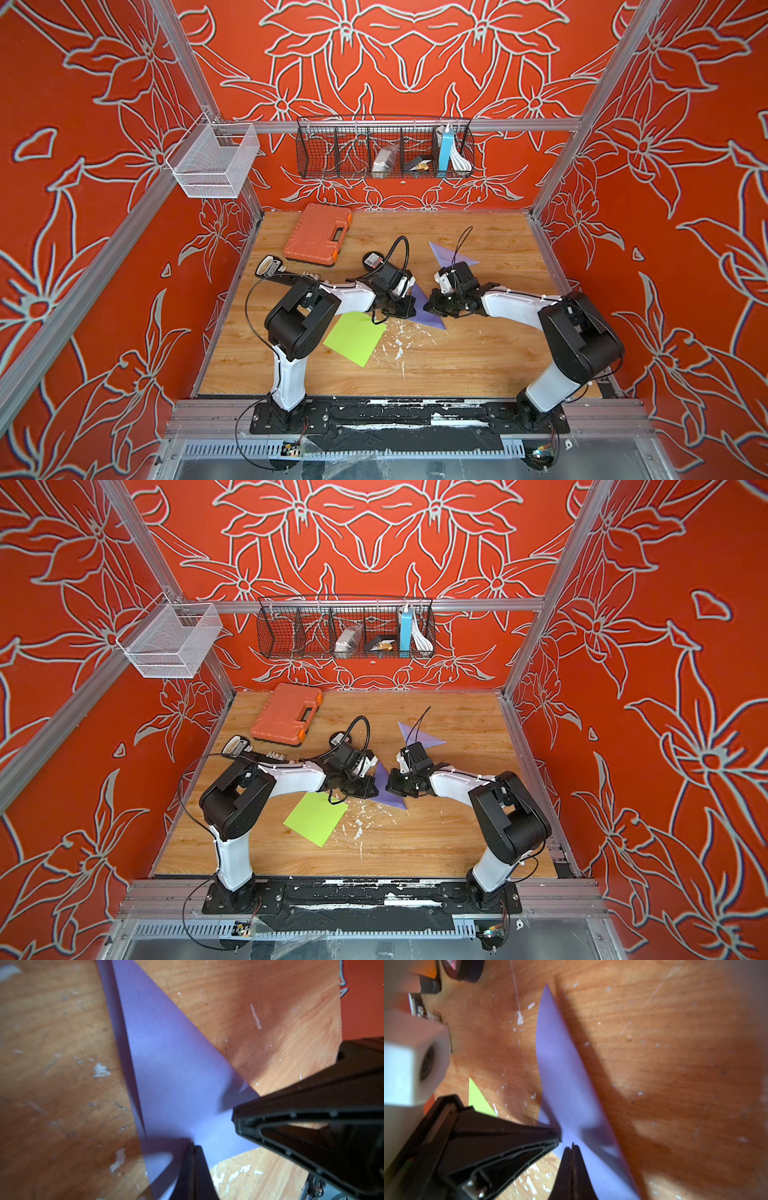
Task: Fold the square paper diagonally
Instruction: Fold the paper at the center of the board.
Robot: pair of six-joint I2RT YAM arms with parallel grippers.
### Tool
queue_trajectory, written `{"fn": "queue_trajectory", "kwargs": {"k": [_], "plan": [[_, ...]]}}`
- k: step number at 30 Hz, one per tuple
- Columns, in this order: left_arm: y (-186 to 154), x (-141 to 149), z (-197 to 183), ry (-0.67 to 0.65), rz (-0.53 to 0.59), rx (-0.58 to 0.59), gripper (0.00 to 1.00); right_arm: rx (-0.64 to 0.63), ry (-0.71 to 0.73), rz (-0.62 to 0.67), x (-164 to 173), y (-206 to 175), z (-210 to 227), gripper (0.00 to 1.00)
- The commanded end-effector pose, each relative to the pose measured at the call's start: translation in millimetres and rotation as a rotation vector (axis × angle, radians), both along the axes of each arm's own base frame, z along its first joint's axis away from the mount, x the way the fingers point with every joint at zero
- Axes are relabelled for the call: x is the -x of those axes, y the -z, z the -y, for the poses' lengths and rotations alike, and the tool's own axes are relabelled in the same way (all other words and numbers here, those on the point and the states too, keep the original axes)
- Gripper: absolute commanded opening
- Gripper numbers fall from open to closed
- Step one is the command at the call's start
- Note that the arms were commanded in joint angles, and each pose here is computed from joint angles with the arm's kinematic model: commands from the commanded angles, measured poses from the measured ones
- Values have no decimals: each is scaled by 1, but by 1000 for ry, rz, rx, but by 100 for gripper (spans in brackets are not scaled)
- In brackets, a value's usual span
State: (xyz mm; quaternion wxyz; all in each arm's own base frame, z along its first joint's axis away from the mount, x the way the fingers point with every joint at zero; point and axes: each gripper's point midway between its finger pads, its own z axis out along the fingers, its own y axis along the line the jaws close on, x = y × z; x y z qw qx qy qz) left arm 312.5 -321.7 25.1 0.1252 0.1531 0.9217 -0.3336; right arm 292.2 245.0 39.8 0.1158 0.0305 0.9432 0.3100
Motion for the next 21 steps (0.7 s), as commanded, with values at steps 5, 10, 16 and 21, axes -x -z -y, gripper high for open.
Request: {"fn": "queue_trajectory", "kwargs": {"k": [5, 10, 16, 21], "plan": [[9, 18, -8, 14, -46, -49, 0, 101, 56, -31, 6, 24, 15, 0], [8, 21, -5, 21, -46, -42, 0, 164, 55, -34, 10, 31, 24, 0], [10, 27, 4, 45, -40, -58, 0, 164, 56, -53, 10, 36, 22, 0], [12, 31, 8, 55, -46, -60, 0, 173, 64, -52, 7, 36, 22, 0]]}}
